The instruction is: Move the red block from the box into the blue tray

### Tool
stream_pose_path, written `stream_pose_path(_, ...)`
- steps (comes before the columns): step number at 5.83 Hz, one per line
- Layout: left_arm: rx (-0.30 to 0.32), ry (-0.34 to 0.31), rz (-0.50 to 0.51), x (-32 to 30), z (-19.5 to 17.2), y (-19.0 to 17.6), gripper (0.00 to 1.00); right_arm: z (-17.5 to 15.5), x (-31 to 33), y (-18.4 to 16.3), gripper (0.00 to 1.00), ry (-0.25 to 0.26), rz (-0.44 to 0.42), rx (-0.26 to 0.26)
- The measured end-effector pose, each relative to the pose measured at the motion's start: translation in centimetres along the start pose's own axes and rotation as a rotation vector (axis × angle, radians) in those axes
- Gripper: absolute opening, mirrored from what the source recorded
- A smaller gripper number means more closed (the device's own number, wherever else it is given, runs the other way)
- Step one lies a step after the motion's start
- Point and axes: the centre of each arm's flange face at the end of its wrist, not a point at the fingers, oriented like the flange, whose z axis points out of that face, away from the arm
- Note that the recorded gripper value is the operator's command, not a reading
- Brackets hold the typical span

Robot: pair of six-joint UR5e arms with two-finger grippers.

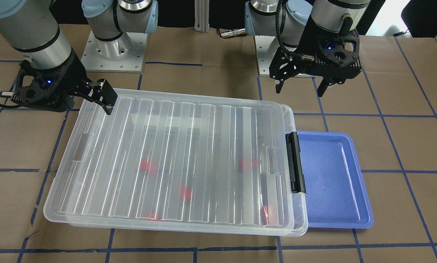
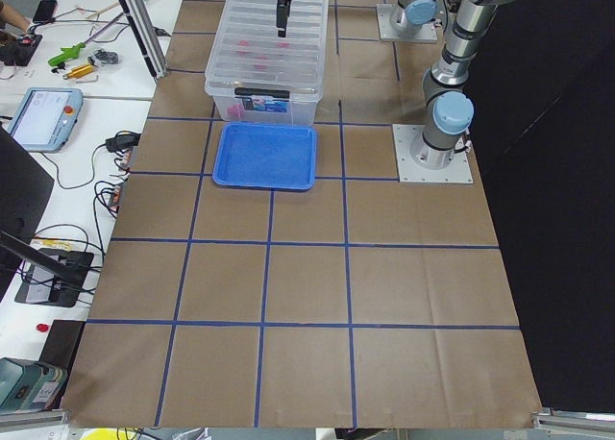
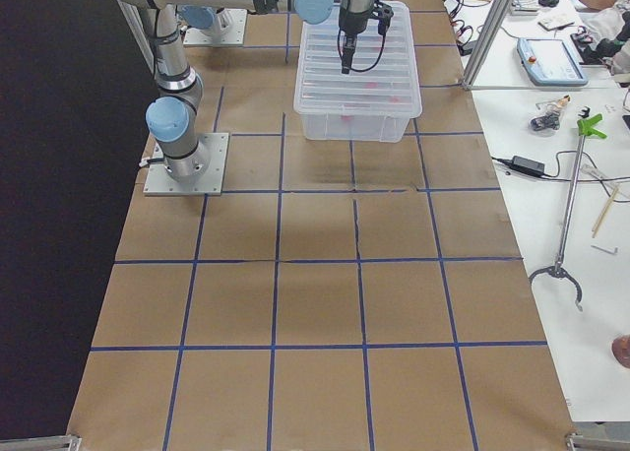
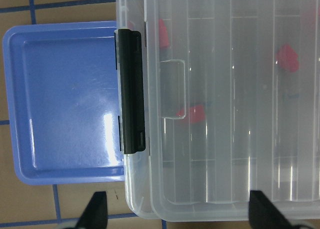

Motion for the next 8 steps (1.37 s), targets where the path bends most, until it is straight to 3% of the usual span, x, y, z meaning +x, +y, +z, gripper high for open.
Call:
stream_pose_path(3, 0.003, -0.002, 0.0, 0.0, 0.0, 0.1, 0.98, 3.2, 6.6, -2.6, 1.0, 0.054, -0.037, 0.012)
stream_pose_path(5, 0.003, 0.0, 0.001, 0.1, -0.1, 0.1, 0.98, 7.4, 10.4, -2.9, 1.0, 0.05, -0.054, 0.012)
stream_pose_path(8, 0.004, 0.002, 0.001, 0.1, -0.1, 0.1, 0.98, 11.1, 10.7, -2.2, 1.0, 0.041, -0.06, -0.028)
